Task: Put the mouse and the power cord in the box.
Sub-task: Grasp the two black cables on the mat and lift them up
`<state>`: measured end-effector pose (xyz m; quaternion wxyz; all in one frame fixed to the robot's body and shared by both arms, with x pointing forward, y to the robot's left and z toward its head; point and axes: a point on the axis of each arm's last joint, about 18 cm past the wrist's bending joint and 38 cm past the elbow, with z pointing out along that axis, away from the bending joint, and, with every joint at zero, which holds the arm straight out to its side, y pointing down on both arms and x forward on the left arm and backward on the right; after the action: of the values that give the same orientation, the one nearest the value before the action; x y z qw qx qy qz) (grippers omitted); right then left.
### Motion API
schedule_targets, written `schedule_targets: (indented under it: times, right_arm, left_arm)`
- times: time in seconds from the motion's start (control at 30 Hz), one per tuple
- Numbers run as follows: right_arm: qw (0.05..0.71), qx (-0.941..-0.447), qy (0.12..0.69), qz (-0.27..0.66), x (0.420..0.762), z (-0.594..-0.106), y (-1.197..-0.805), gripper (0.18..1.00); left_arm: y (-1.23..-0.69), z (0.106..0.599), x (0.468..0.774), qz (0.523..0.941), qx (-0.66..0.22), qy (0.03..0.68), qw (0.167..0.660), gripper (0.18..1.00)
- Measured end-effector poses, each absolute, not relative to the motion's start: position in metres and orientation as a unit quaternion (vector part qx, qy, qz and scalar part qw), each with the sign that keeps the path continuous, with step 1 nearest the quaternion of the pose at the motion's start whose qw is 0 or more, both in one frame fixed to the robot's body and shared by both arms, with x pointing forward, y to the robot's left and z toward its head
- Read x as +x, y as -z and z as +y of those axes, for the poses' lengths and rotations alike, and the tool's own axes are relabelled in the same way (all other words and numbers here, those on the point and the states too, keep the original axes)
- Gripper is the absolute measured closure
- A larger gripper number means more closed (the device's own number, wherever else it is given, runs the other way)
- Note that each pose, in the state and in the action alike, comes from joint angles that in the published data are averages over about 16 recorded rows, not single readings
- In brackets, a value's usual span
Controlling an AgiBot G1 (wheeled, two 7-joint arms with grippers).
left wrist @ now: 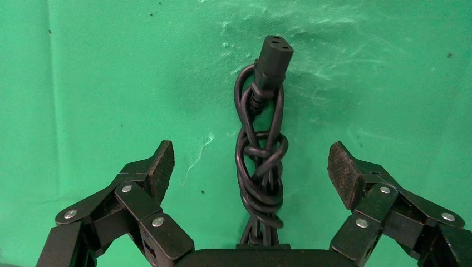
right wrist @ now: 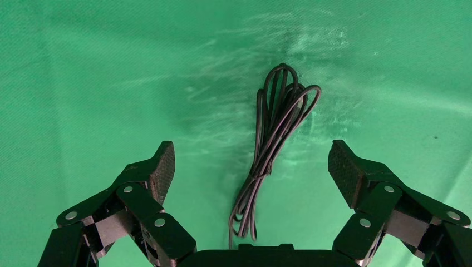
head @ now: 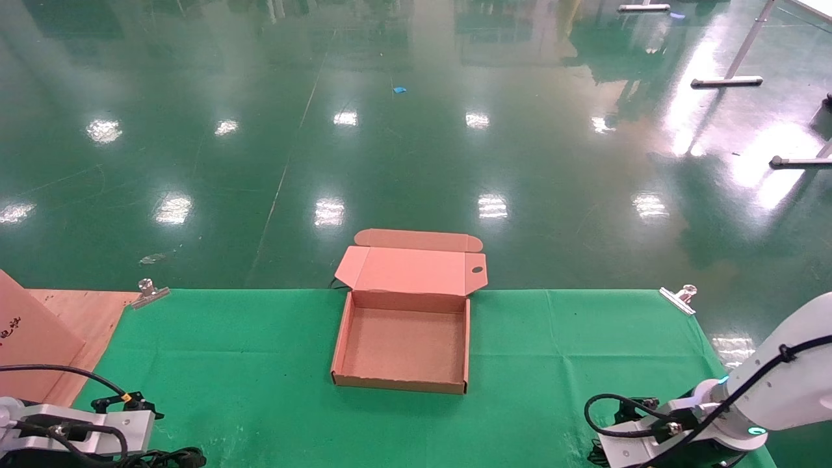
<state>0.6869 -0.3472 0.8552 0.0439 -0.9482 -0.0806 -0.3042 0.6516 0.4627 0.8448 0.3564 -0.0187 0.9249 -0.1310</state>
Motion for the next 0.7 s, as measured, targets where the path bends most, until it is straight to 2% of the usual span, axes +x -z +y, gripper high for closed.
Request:
schedule_targets:
  times: [0.33,0.7]
  right_arm:
    - [0.043,-0.946,0.312,-0.074,0.703,-0.35,-0.852,0.178]
    - [0.038,-0.948,0.308,-0.069,0.706,-0.36,-0.844,0.178]
  left_arm:
    - [-0.841,0.463,0.657,0.926,-0.015,0.126,0.355,0.184]
    - [-0.827,0.469,0.658,0.934,-0.014,0.097,0.344,0.184]
